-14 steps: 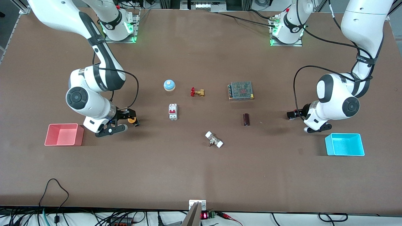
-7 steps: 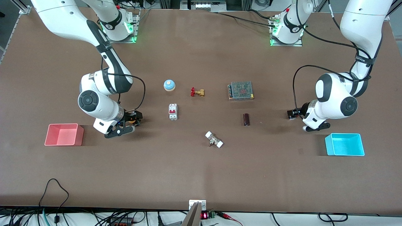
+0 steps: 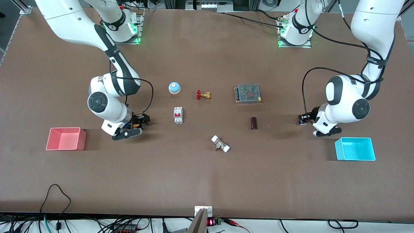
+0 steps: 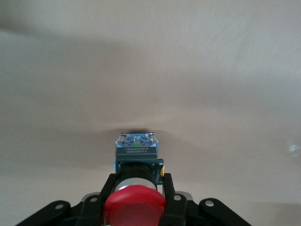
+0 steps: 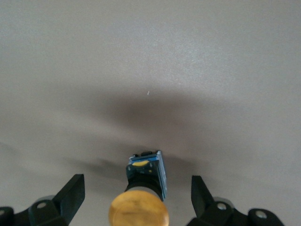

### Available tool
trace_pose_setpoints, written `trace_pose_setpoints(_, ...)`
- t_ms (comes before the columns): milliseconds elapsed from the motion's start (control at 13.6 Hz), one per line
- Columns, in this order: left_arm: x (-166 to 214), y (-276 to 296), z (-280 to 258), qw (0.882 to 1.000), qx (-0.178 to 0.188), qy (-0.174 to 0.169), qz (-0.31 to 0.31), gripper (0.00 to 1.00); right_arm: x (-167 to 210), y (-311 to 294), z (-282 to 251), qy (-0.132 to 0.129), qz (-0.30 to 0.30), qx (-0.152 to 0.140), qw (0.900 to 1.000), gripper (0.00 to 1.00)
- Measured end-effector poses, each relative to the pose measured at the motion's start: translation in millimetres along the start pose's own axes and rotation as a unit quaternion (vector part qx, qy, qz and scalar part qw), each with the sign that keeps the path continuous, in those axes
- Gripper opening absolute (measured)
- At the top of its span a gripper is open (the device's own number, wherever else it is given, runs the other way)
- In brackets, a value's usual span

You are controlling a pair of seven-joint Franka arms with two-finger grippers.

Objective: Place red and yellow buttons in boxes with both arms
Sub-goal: 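Close the left gripper on the red button while the right gripper grasps the yellow button, then carry the red button to the cyan box while the right gripper carries yellow to pink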

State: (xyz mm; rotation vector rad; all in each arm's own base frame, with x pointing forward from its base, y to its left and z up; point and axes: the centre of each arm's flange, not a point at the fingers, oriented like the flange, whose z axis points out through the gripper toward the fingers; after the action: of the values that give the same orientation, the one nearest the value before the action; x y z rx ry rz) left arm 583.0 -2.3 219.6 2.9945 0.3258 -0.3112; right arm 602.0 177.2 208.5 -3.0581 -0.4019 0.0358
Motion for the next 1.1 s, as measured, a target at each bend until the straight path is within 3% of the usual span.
trace_pose_setpoints(221,17,-25,-68,0.999,-0.008,0.036,-0.022,0.42,0,-1,0,0.001,-0.004,-0.003,1.000,0.97)
trace_pose_setpoints(368,25,-51,-105,0.998,-0.015,0.052,-0.041,0.42,0,-1,0,0.003,-0.010,-0.009,1.000,0.81)
trace_pose_setpoints(442,29,-63,-115,0.997,-0.014,0.059,-0.047,0.42,1,-1,0,0.003,-0.011,-0.010,1.000,0.80)
trace_pose_setpoints(589,35,-84,-126,0.997,-0.005,0.071,-0.044,0.42,1,0,1,0.004,-0.012,-0.011,1.000,0.65)
trace_pose_setpoints(663,39,-92,-129,0.996,-0.004,0.075,-0.038,0.42,1,0,2,0.004,-0.012,-0.011,1.000,0.64)
trace_pose_setpoints(810,52,-104,-136,0.996,-0.004,0.087,-0.023,0.42,1,0,3,0.004,-0.012,-0.011,1.000,0.47)
trace_pose_setpoints(1104,78,-129,-138,0.994,0.000,0.102,0.027,0.42,1,1,3,0.005,-0.013,-0.012,1.000,0.36)
